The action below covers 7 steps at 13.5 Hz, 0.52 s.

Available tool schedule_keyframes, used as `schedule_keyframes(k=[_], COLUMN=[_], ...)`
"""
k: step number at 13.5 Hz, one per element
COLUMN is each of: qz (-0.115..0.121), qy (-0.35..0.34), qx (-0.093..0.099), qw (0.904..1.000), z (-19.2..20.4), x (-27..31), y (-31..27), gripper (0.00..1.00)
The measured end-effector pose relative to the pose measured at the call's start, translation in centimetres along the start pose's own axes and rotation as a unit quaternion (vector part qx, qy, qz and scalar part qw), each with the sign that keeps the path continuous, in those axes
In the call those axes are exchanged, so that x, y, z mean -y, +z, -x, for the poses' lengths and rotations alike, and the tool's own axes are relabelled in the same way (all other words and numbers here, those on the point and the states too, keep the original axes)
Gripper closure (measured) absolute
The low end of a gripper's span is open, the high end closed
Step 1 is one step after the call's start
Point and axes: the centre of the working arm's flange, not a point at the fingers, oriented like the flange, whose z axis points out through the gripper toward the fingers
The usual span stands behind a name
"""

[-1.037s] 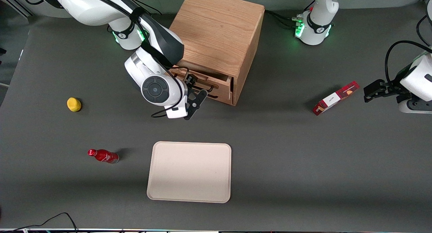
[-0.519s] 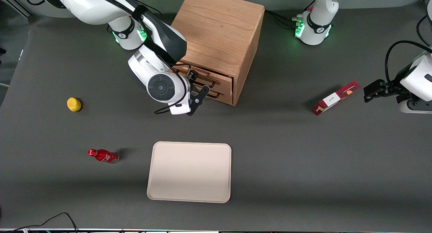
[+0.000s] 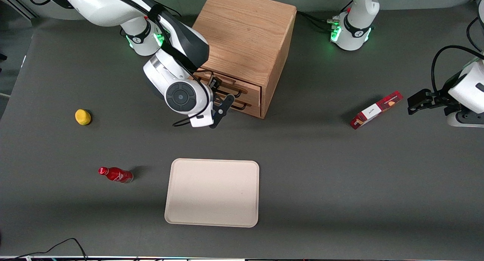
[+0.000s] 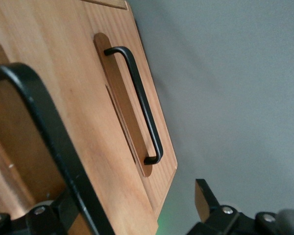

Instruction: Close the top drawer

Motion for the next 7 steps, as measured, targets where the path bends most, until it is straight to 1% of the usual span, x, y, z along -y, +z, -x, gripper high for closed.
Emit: schedule_keyframes(k=[1, 3, 5, 7], qz=[-0.006, -0.009, -0.008, -0.016], qy=[0.001, 0.003, 0.002, 0.005], qx=[-0.003, -0.009, -0.008, -0.003], qw=[1.0, 0.9999, 0.9999, 0.9999], z=[0.2, 0.6, 0.9, 1.1], x=[0.2, 0.4, 0.7, 0.9], y=[-0.4, -1.3, -1.7, -2.0], gripper=[0.0, 0.0, 0.0, 0.0])
